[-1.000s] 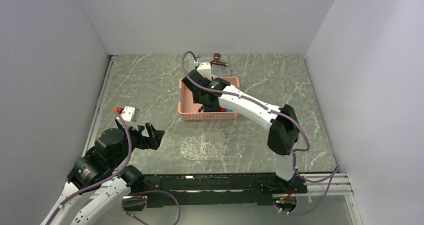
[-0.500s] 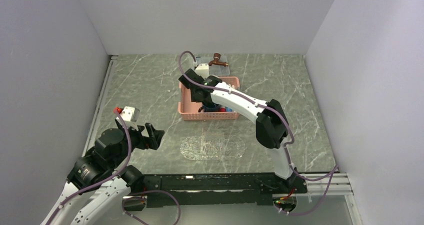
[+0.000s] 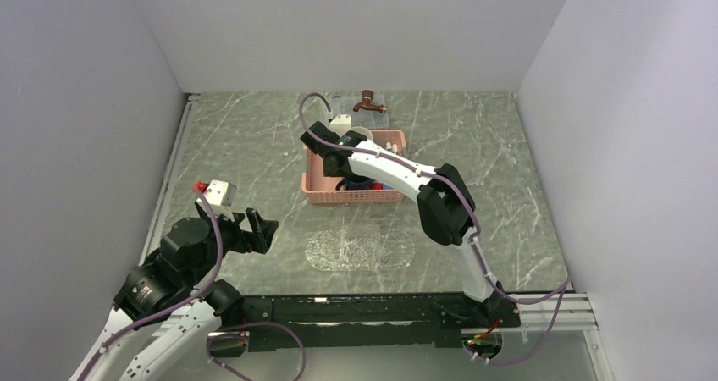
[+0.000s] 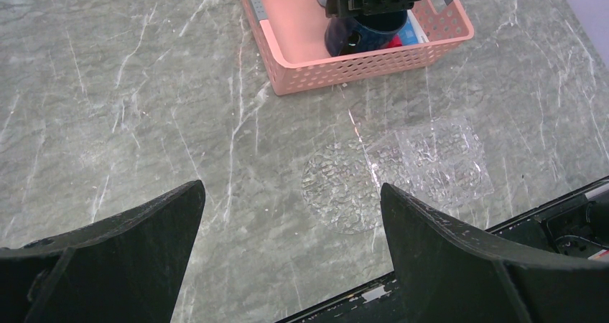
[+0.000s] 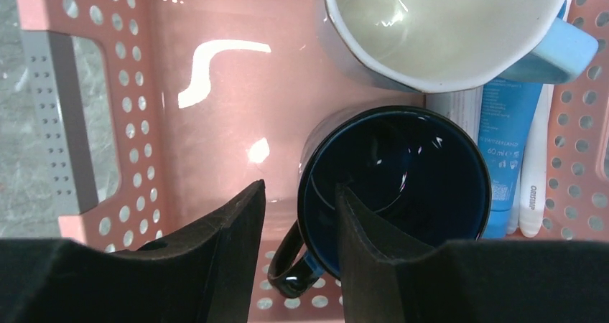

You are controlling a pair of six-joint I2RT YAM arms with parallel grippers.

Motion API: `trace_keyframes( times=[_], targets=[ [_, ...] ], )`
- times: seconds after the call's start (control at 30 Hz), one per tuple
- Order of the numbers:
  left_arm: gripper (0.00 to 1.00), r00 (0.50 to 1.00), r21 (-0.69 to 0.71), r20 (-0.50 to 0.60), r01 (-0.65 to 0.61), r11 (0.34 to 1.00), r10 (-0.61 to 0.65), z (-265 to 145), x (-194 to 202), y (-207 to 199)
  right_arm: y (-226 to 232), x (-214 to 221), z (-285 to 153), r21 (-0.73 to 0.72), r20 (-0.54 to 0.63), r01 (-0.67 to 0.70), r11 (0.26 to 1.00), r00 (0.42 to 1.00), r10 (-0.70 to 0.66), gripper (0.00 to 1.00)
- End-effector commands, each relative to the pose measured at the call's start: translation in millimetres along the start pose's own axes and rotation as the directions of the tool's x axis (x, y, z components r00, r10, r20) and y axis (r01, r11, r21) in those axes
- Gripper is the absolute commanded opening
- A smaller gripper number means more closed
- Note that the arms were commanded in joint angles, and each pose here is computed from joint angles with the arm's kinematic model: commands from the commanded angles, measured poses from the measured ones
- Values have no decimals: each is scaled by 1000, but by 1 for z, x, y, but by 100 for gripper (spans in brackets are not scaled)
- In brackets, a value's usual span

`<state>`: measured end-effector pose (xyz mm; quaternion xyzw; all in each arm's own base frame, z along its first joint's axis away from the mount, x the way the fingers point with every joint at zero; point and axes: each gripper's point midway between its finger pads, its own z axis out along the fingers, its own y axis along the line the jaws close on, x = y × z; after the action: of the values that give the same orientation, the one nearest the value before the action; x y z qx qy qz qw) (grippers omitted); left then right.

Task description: Prepare toiletry sets of a toothbrush and toothpaste on the tray

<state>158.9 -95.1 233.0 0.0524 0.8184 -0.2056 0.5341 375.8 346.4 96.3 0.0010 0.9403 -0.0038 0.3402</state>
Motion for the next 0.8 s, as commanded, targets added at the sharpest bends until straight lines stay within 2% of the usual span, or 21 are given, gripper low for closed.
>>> trace_keyframes(
  times=[0.0, 0.33, 0.63, 0.77],
  targets=[
    [99, 999, 9, 37, 5, 1000, -5, -2, -8, -2, 7, -23, -4, -29, 40, -55, 998, 998, 56, 42],
    [99, 999, 10, 34, 2, 1000, -2, -1, -8, -2, 8, -21, 6, -30, 25, -45, 999, 999, 46, 27],
    [99, 999, 11, 35, 3, 1000, -3, -1, -8, -2, 8, -14, 14, -18, 2, -27, 999, 1000, 27, 24],
    [99, 999, 13, 35, 1, 1000, -1, -1, -8, -2, 6, -11, 16, -14, -5, -25, 1000, 1000, 25, 17]
  ],
)
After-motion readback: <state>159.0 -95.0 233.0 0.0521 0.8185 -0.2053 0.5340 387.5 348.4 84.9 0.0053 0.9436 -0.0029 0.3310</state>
